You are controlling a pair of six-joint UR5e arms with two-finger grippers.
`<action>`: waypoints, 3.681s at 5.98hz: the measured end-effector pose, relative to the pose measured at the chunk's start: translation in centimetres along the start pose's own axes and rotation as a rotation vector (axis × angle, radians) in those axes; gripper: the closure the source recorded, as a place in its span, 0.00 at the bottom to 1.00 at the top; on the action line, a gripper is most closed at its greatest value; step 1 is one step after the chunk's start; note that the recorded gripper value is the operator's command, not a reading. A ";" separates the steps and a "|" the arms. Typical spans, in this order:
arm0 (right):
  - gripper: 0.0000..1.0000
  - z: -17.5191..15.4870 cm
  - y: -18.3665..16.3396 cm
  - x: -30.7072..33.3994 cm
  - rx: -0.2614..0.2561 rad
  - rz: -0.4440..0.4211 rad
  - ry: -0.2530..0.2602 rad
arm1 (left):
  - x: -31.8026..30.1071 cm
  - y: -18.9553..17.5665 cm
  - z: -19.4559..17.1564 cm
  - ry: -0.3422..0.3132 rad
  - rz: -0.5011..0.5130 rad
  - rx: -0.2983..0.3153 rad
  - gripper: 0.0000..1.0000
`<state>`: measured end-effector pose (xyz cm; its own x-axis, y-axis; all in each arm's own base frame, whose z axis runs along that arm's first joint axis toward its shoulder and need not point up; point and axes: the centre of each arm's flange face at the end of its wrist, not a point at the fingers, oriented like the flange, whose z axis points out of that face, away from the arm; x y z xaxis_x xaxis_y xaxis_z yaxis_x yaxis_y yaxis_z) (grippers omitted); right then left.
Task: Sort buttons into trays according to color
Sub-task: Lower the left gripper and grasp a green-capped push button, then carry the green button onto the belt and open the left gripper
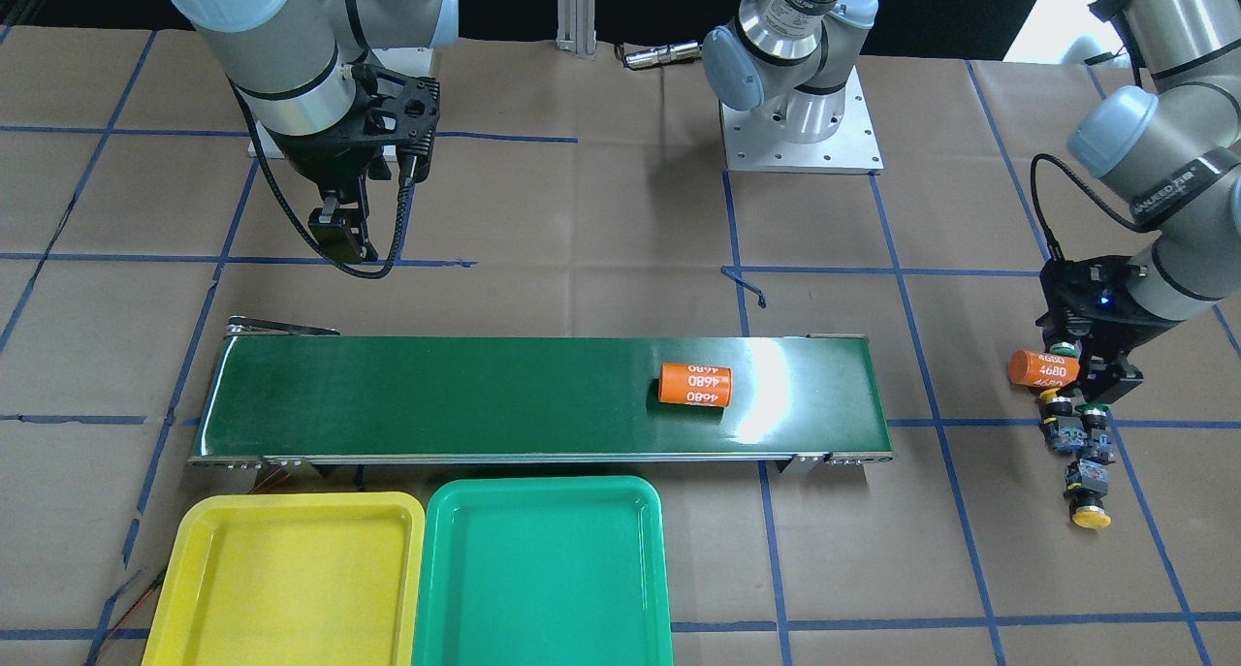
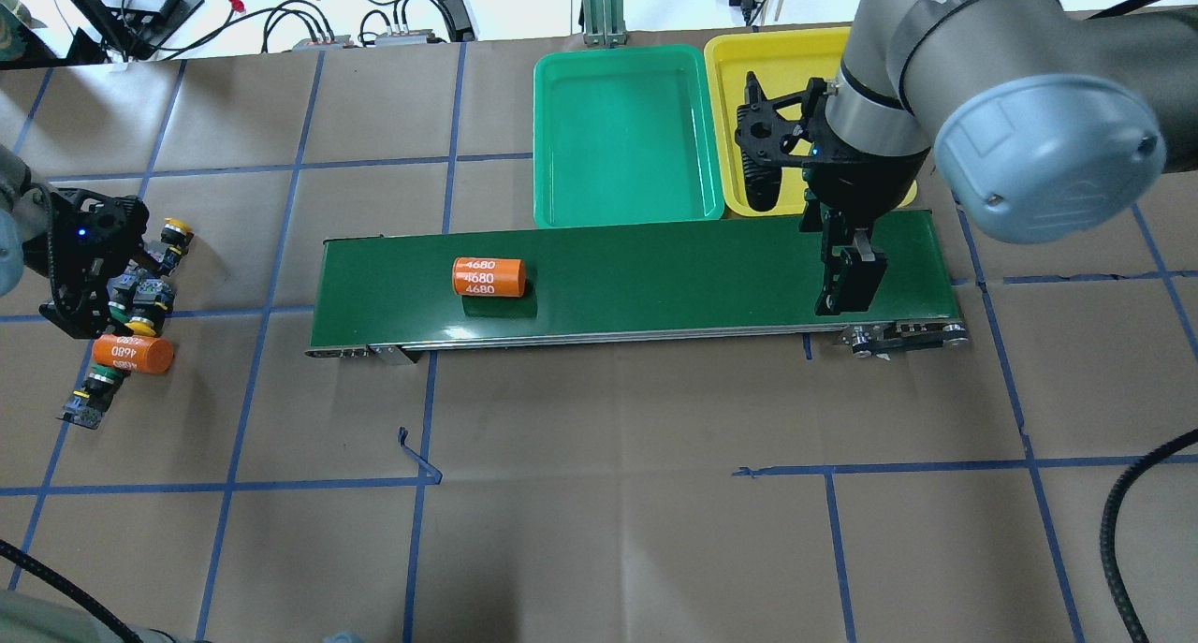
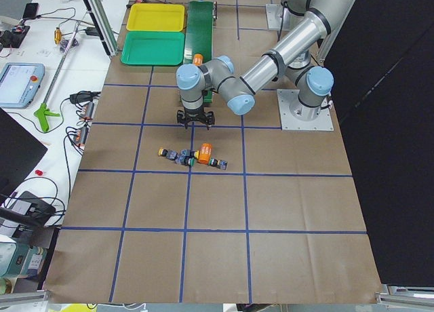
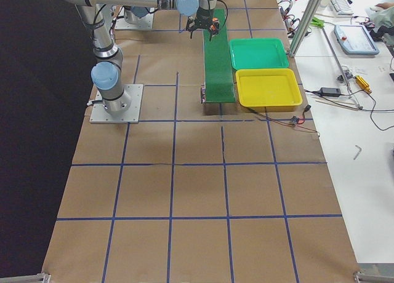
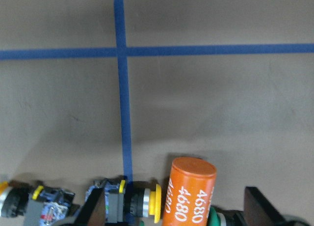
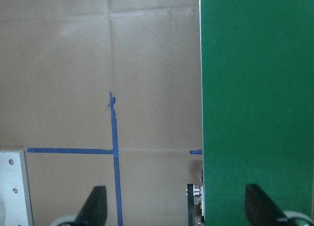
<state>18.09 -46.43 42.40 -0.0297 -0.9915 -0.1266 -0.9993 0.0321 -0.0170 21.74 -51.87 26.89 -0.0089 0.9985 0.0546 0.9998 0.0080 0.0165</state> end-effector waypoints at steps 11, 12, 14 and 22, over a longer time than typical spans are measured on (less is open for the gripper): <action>0.00 -0.1 0.5 0.1 -0.055 -0.002 0.013 | 7.5 9.7 9.9 0.116 -0.975 -0.050 0.95; 0.00 0.0 0.5 0.0 -0.055 -0.002 0.013 | 7.4 9.7 9.6 0.115 -0.977 -0.058 0.98; 0.00 0.2 0.4 0.1 -0.055 -0.005 0.010 | 7.4 9.1 7.3 0.116 -0.963 -0.085 0.98; 0.00 0.3 -0.1 -0.7 -0.084 -0.051 0.036 | -1.0 -26.4 -2.7 -0.018 -0.185 -0.138 0.99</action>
<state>18.25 -45.70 42.23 0.0216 -0.9955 -0.0923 -0.9978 -0.0272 0.0608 -4.67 -53.27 29.13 -0.1901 0.9815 0.0206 0.9696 0.1844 0.1607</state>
